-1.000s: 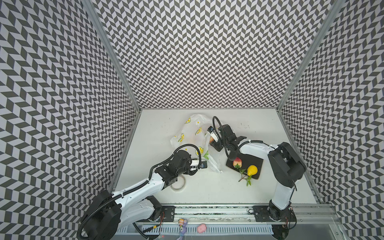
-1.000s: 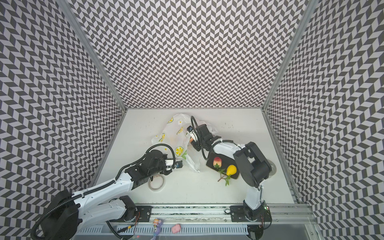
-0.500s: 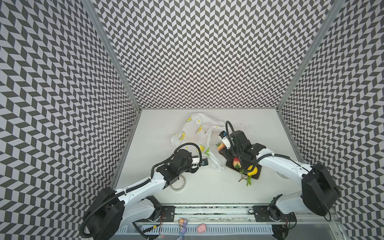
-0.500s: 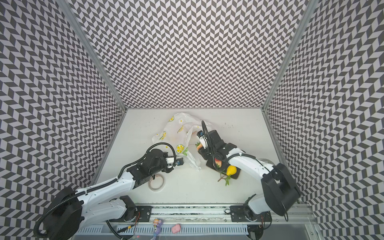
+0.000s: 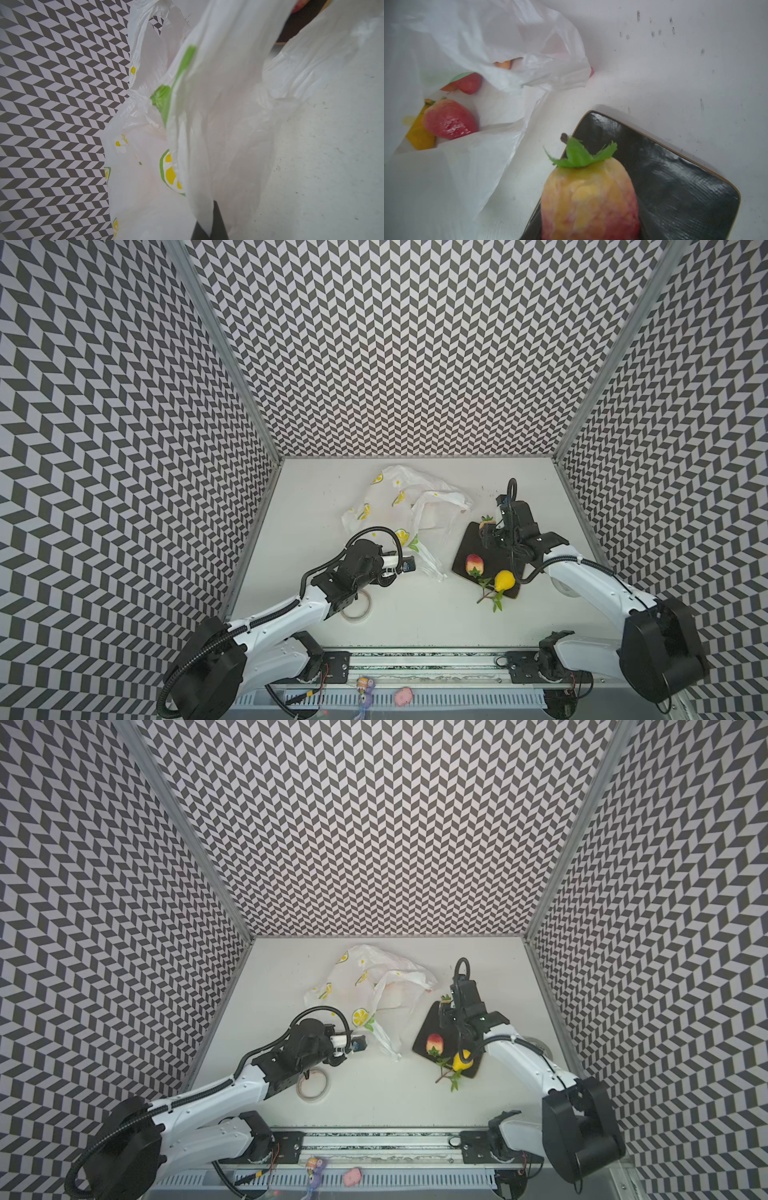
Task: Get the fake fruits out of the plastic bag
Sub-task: 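Carry the pink-yellow strawberry onto the black mat and release it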
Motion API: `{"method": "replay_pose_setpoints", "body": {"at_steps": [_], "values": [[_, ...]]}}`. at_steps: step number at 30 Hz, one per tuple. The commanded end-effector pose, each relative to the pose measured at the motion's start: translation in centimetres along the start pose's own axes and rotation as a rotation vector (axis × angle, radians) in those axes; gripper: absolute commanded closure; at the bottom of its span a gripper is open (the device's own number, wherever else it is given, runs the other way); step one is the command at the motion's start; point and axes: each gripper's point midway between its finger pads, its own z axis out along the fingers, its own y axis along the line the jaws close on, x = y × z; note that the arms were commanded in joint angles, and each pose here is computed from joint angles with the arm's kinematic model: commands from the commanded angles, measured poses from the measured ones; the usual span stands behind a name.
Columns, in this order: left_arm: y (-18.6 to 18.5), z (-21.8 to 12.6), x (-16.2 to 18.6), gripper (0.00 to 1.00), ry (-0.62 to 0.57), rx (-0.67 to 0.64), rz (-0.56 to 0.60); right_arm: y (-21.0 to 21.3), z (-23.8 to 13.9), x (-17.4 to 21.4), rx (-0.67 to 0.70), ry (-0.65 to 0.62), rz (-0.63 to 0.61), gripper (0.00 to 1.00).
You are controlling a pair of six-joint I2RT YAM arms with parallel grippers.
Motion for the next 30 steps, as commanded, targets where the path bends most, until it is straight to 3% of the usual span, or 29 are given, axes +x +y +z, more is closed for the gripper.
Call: {"method": "replay_pose_setpoints", "body": {"at_steps": [1,17,24,30], "values": [[0.3,-0.2,-0.3,1.0,-0.02,-0.009,0.007,0.1,2.1,-2.0,-0.003,-0.069,0.048,0.63],[0.2,-0.3,-0.6,1.0,-0.029,0.007,-0.003,-0.7,8.3,-0.4,0.031,-0.036,0.094,0.57],[0.3,-0.4,-0.5,1.0,-0.027,0.0,-0.002,-1.1,7.4,-0.9,0.054,-0.058,0.109,0.31],[0.2,-0.4,-0.2,1.0,-0.015,0.0,0.003,-0.6,4.9,-2.3,0.024,-0.094,0.117,0.23]]}}
